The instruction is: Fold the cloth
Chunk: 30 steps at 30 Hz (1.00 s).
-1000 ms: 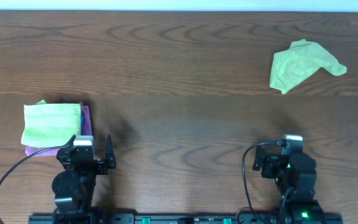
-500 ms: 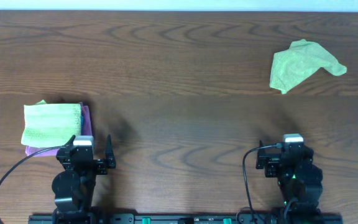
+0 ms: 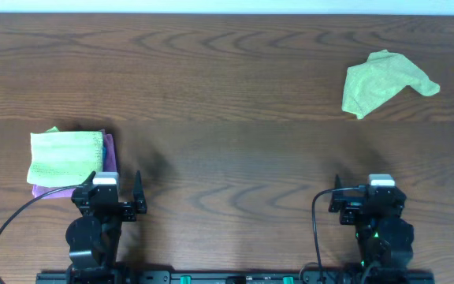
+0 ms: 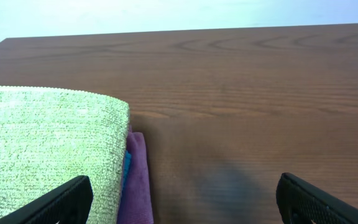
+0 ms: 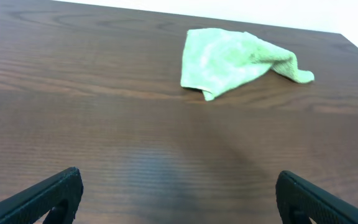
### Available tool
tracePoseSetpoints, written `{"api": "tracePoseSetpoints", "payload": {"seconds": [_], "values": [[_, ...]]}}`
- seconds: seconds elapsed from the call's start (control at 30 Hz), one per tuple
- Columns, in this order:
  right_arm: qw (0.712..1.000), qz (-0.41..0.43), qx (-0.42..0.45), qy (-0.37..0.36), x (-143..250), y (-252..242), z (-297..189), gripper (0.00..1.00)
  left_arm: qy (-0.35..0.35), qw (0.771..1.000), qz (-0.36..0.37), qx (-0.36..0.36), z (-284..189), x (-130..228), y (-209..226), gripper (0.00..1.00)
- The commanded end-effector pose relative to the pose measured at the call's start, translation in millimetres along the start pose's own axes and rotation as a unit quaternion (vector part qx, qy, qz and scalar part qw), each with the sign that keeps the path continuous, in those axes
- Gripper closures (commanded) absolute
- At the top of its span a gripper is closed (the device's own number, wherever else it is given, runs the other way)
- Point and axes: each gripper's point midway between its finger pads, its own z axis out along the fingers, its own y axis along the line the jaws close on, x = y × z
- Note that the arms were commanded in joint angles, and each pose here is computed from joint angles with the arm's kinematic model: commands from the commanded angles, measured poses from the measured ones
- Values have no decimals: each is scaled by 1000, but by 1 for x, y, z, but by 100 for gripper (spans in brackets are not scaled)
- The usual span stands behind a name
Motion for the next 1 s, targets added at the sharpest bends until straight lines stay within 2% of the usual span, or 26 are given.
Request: {"api": "tracePoseSetpoints", "payload": {"seconds": [0.0, 0.5, 0.87, 0.97], "values": [[1000, 19, 23, 10, 7, -8, 0, 1, 13, 1000, 9, -7, 3, 11, 2, 5], [999, 27, 28, 34, 17, -9, -2, 1, 13, 1000, 9, -7, 3, 11, 2, 5], [998, 28, -26, 47, 23, 10, -2, 1, 13, 1000, 9, -7, 3, 11, 2, 5], [996, 26, -29, 75, 35, 11, -4, 1, 13, 1000, 9, -7, 3, 11, 2, 5]]}}
